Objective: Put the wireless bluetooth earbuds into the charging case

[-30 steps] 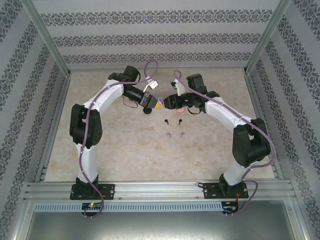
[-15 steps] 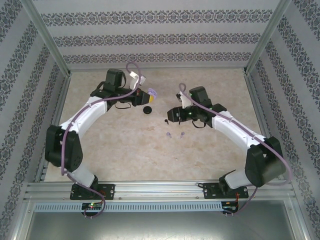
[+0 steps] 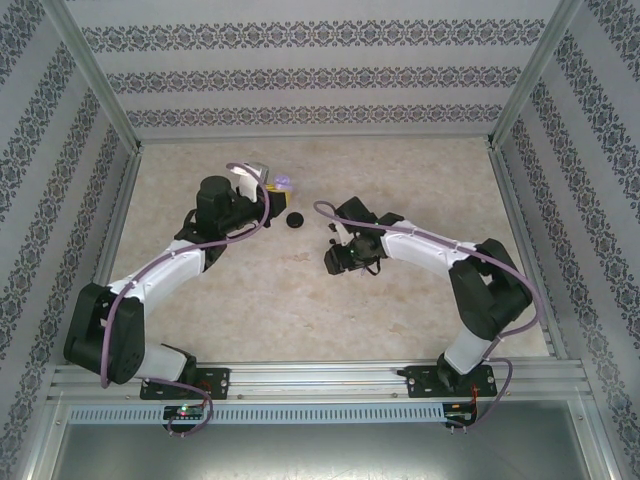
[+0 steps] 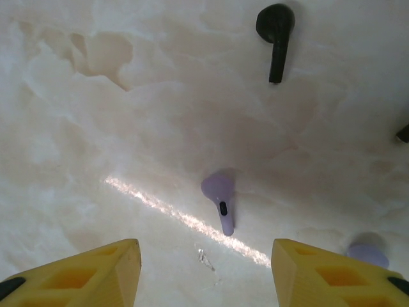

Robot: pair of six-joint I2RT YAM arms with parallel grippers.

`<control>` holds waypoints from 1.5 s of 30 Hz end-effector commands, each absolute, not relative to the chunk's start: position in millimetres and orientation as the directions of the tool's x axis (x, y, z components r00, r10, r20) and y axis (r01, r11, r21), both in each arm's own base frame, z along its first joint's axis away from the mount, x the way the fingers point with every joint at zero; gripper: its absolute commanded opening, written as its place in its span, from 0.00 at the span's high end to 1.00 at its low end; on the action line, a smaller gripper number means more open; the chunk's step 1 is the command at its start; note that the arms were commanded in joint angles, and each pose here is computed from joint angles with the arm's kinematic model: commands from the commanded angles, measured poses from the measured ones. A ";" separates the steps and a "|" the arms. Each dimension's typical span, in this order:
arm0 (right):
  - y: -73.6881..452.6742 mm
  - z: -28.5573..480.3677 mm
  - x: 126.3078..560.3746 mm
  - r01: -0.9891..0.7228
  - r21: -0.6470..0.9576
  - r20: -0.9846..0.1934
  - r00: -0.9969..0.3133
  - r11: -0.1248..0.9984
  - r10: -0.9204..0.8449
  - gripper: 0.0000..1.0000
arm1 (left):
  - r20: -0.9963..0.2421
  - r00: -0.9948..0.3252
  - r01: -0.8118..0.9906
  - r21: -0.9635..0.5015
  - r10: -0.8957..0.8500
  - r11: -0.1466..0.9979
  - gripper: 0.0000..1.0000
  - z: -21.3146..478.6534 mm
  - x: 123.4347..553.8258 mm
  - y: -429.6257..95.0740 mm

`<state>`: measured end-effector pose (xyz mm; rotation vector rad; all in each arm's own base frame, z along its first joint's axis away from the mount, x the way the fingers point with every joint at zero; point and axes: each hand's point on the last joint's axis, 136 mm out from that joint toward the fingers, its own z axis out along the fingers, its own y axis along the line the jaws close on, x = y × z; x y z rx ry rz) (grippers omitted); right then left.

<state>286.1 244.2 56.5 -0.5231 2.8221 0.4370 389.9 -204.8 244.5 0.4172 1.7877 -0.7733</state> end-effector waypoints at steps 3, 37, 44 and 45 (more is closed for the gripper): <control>243.2 47.4 292.3 -0.358 0.143 -0.249 -0.915 0.923 -0.316 0.44 | -0.973 -0.105 0.638 -0.224 -0.206 0.736 1.00 297.6 388.2 -197.2; 251.8 10.6 300.7 -0.373 0.012 -0.194 -0.911 0.928 -0.364 0.59 | -0.950 0.063 0.616 -0.205 -0.307 0.761 1.00 332.8 383.0 -181.7; 253.8 10.1 303.6 -0.368 0.020 -0.196 -0.913 0.930 -0.357 0.65 | -0.951 0.050 0.622 -0.209 -0.304 0.755 1.00 330.0 383.8 -183.8; 253.8 10.2 304.0 -0.366 0.021 -0.197 -0.914 0.930 -0.355 0.66 | -0.952 0.049 0.624 -0.208 -0.303 0.753 1.00 330.1 383.7 -184.5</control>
